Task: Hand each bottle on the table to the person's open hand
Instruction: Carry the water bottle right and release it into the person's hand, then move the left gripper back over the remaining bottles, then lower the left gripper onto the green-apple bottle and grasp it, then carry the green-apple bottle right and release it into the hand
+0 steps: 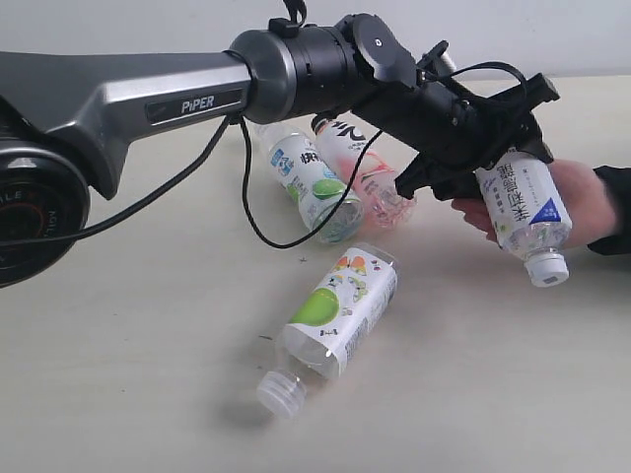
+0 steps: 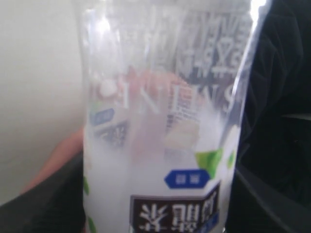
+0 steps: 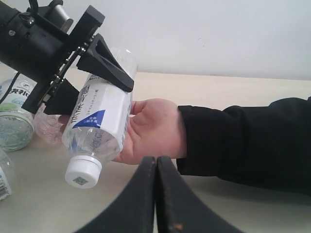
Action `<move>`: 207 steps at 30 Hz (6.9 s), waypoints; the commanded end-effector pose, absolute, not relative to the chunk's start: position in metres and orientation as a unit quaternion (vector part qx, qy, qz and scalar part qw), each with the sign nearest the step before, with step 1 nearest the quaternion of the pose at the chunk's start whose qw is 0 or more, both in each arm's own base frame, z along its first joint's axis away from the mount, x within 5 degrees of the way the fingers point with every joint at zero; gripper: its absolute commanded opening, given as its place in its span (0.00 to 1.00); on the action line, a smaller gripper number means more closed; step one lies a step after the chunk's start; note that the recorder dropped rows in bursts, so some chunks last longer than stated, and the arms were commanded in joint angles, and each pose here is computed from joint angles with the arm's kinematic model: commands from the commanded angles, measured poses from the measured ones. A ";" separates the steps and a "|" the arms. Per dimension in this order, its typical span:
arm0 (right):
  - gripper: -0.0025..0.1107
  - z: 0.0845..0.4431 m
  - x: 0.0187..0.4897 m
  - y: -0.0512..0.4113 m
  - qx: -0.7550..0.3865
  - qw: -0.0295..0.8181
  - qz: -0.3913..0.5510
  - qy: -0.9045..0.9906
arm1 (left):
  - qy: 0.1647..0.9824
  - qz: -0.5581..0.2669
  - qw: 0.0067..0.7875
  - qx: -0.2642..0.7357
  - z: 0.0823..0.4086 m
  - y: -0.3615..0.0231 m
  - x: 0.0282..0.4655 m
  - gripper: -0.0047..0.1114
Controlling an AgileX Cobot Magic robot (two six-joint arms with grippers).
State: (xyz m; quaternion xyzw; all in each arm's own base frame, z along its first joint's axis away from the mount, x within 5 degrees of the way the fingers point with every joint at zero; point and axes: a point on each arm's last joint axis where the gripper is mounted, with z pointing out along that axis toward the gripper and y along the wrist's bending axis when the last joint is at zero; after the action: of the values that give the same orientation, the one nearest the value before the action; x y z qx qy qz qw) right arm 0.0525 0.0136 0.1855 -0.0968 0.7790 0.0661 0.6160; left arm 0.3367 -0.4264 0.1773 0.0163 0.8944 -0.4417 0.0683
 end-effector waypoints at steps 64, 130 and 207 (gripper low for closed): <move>0.02 0.185 0.053 0.013 -0.095 0.622 0.064 0.775 | 0.913 -0.175 0.193 0.314 0.360 -0.273 0.228 0.04; 0.02 0.185 0.053 0.013 -0.095 0.622 0.064 0.775 | 0.918 -0.097 0.072 0.377 0.222 -0.311 0.254 0.80; 0.02 0.185 0.053 0.013 -0.095 0.622 0.064 0.775 | 0.857 -0.463 0.226 0.005 0.249 -0.390 0.268 0.04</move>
State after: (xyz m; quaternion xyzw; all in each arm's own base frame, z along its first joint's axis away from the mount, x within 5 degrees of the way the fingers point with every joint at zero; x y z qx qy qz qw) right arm 0.0525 0.0136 0.1855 -0.0960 0.7791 0.0668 0.6159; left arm 0.2621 -0.3881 0.2492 0.0377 0.8663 -0.4521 0.2088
